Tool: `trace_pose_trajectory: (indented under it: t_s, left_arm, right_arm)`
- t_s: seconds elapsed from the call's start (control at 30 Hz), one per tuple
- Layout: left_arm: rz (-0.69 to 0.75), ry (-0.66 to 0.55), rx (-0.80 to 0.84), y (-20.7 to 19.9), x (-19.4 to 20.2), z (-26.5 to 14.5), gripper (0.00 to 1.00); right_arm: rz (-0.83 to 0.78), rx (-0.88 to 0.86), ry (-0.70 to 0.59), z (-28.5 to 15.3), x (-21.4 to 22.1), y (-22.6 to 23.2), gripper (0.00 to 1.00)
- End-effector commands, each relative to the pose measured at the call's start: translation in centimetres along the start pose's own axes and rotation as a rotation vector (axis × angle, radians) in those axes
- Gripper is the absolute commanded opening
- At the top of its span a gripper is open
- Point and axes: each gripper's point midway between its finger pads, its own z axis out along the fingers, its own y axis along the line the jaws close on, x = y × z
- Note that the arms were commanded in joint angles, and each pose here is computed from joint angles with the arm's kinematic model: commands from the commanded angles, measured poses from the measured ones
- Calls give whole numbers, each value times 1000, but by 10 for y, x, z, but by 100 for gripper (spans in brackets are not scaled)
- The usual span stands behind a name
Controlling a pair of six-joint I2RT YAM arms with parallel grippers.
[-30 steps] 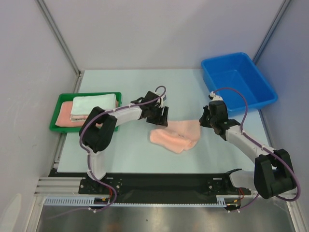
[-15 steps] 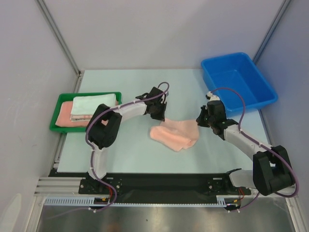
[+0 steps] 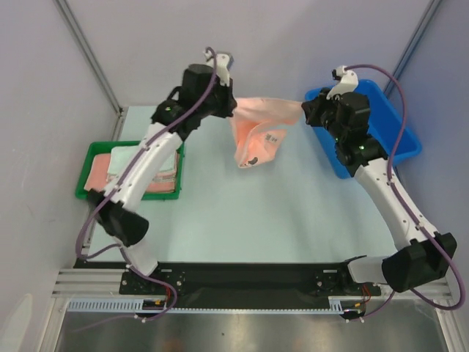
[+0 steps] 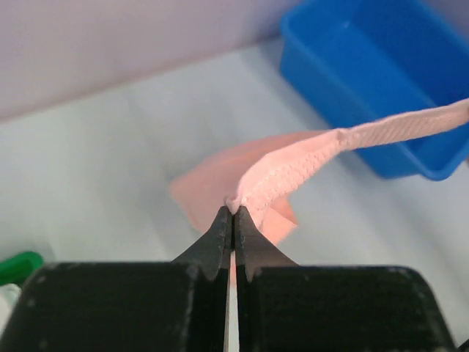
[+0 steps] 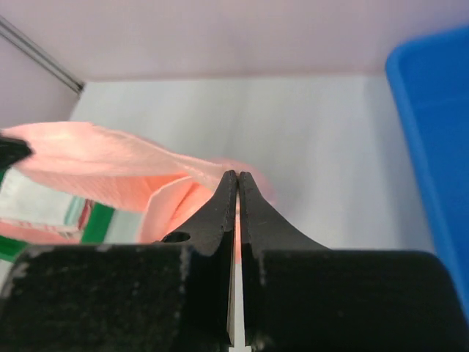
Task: Fold and stack the towels
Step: Flatten out the crumpled towel
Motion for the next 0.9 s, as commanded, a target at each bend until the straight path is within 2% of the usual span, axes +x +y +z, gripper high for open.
trace_pose_trajectory:
  t_s: [0.0,0.1,0.13,0.17,0.23,0.3,0.37,0.5,0.6,0.7,0.83,0.87]
  left_arm:
    - [54,-140,8,-5,-53,-78,0]
    - [40,-231,107,-24,-70,-130,0]
    - [33,-216,138,-29,-59,-133,0]
    - [38,-279,207,-41,-68,-164,0]
    - [42,-276,275,-56,-53,-177,0]
    - [58,-341,359,-72,-54,-215,0]
    - [52,-342,443,-90,-41,-229,0]
    - [19,-367,584,-117,-30,-271,0]
    - [10,-388,616,-125,-34,-286,0]
    - [0,-381,597,-124,-40,-289,0]
    - [-1,-318,389,-97,-38,-254,0]
    - [-2,-280,293,-84,-32,-230,0]
  right_arm:
    - [-67,-35,-146,-40,-66,25,0]
    - [-69,-75,-206,-84,-89,43,0]
    - [-70,-93,-220,-98,-92,47,0]
    - [-73,-123,-207,-107,-83,53,0]
    - [-66,-167,-276,-147,-94,60,0]
    - [-68,-212,-284,-168,-86,66,0]
    - [-69,-302,-343,-206,-91,77,0]
    - [-41,-414,-383,-246,-87,88,0]
    - [-16,-446,-431,-267,-98,92,0]
    - [-18,-392,-452,-269,-109,85,0]
    - [-57,-258,-403,-230,-101,66,0]
    - [-67,-213,-383,-215,-95,59,0]
